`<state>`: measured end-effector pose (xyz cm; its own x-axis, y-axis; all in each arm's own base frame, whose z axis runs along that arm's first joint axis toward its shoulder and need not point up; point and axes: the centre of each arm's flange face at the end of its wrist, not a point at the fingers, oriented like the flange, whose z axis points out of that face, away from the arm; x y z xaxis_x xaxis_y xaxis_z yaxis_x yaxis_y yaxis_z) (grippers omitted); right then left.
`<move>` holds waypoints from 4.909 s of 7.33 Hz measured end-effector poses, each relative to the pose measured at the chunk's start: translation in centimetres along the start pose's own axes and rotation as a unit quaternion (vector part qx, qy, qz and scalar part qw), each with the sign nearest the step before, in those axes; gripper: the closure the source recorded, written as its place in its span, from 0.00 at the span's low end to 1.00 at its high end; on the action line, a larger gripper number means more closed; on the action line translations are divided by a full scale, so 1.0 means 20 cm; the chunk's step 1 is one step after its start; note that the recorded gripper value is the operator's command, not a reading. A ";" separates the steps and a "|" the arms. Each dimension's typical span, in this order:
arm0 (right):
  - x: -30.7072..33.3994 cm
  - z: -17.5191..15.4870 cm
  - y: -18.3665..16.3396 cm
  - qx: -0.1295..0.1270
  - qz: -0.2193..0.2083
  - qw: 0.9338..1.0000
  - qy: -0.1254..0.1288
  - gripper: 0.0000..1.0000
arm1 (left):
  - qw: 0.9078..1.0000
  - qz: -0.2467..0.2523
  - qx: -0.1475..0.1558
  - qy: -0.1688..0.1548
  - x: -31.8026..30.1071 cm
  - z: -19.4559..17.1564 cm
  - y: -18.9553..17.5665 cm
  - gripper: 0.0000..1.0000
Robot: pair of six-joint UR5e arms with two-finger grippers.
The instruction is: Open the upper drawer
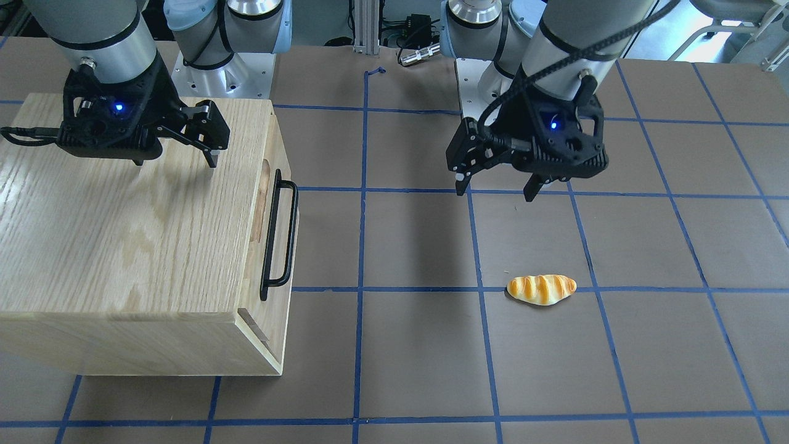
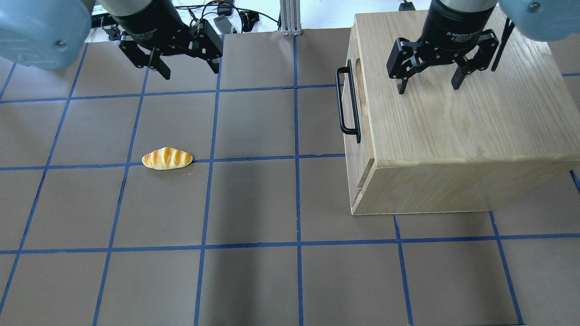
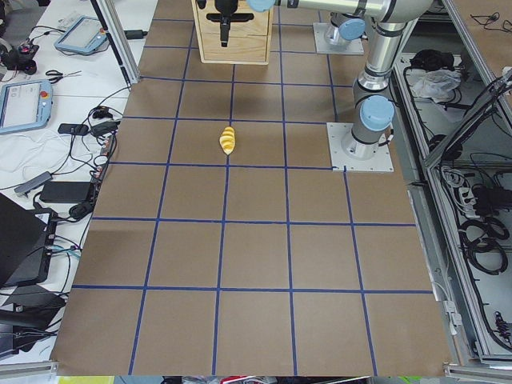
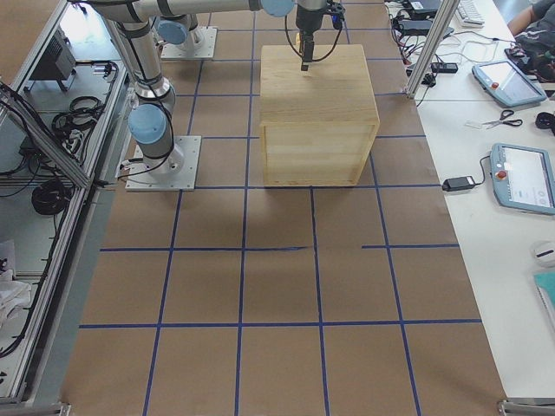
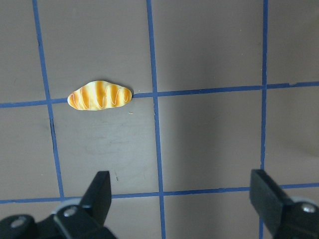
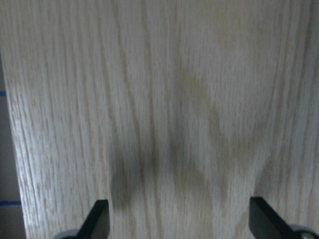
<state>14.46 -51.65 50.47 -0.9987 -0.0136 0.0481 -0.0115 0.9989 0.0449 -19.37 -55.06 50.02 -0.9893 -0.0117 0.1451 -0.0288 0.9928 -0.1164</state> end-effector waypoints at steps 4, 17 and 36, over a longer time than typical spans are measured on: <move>0.00 0.00 0.00 0.000 0.000 1.000 0.000 0.00 | 0.998 -0.033 0.013 0.042 0.39 0.34 -0.08 0.00; 0.00 0.00 0.00 0.000 0.000 1.000 0.000 0.00 | 0.994 -0.006 -0.033 0.103 0.86 0.67 0.07 0.00; 0.00 0.00 0.00 0.000 0.000 1.000 0.000 0.00 | 0.995 0.050 -0.022 0.080 0.76 0.70 0.03 0.00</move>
<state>14.44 -51.66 50.49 -0.9987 -0.0144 0.0485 -0.0122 0.9989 0.0445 -36.34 -56.30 38.31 -0.9517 0.1024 0.2895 0.0778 0.9924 -0.0953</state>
